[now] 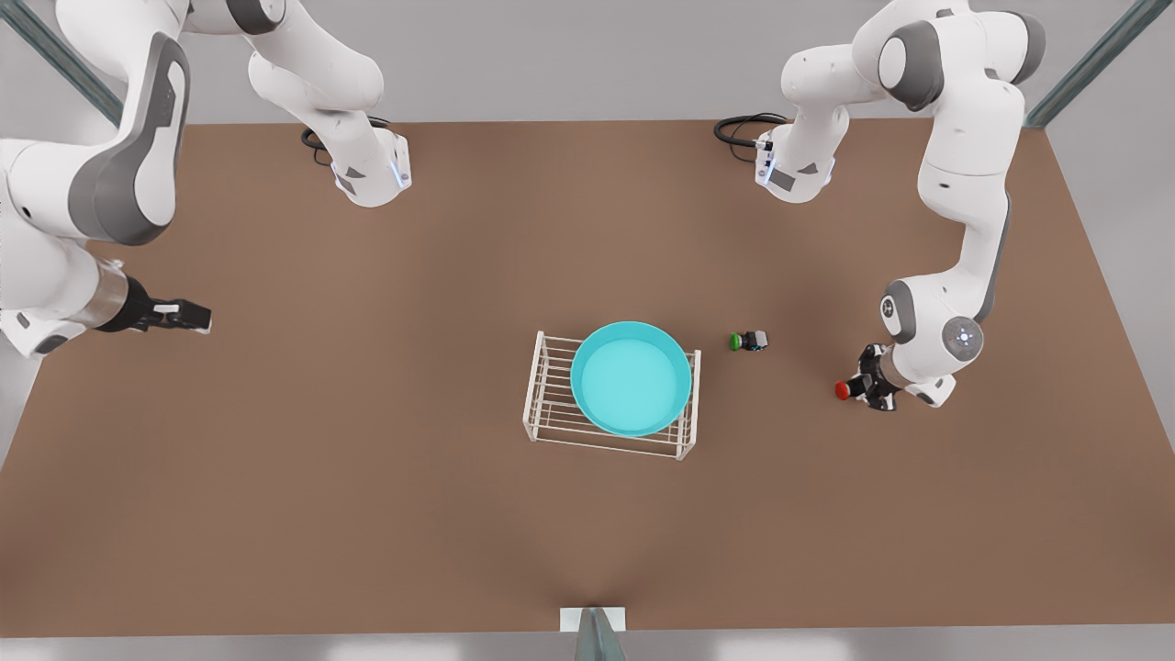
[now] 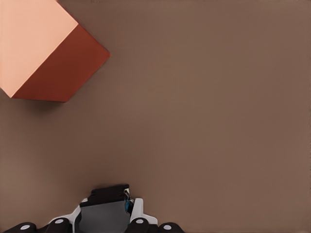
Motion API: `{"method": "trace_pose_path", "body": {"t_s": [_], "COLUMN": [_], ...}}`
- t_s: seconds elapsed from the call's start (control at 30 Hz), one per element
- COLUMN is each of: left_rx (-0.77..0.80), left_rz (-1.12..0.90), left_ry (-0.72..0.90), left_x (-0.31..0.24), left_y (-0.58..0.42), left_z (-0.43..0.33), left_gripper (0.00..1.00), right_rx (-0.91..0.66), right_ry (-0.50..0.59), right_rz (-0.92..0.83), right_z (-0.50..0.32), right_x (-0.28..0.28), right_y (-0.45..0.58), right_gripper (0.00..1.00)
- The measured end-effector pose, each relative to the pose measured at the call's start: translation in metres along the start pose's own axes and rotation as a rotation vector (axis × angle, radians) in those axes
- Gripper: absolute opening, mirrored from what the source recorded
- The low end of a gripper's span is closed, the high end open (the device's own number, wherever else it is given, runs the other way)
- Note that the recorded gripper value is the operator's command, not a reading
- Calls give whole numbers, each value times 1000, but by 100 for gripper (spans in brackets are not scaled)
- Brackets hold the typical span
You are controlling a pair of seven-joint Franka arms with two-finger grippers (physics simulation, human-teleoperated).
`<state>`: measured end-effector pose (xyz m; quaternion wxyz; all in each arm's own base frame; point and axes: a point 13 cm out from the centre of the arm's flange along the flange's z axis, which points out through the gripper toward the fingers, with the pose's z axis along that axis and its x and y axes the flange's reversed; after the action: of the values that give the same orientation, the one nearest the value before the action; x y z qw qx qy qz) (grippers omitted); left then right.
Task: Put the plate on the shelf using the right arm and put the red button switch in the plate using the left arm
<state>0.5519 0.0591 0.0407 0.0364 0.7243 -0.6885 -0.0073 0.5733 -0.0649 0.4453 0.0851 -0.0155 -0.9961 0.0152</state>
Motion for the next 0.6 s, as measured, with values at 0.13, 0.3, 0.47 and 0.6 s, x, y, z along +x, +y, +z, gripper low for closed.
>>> {"method": "trace_pose_path", "body": {"t_s": [0.13, 0.3, 0.47, 0.6], "left_rx": [102, 174, 185, 141], "left_rz": [45, 173, 333, 433], "left_ry": [11, 67, 112, 126], "left_x": [40, 159, 322, 427], "left_y": [-53, -100, -82, -38], "left_z": [-74, -180, -247, -235], "left_gripper": [36, 36, 36, 37], "right_rx": [-9, 0, 2, 0], "right_ry": [23, 5, 2, 7], "right_rz": [-9, -12, -24, -28], "right_z": [4, -11, -17, -16], "right_x": [4, 15, 23, 25], "right_y": [0, -6, -2, -1], "right_gripper": [100, 100, 100, 100]}}
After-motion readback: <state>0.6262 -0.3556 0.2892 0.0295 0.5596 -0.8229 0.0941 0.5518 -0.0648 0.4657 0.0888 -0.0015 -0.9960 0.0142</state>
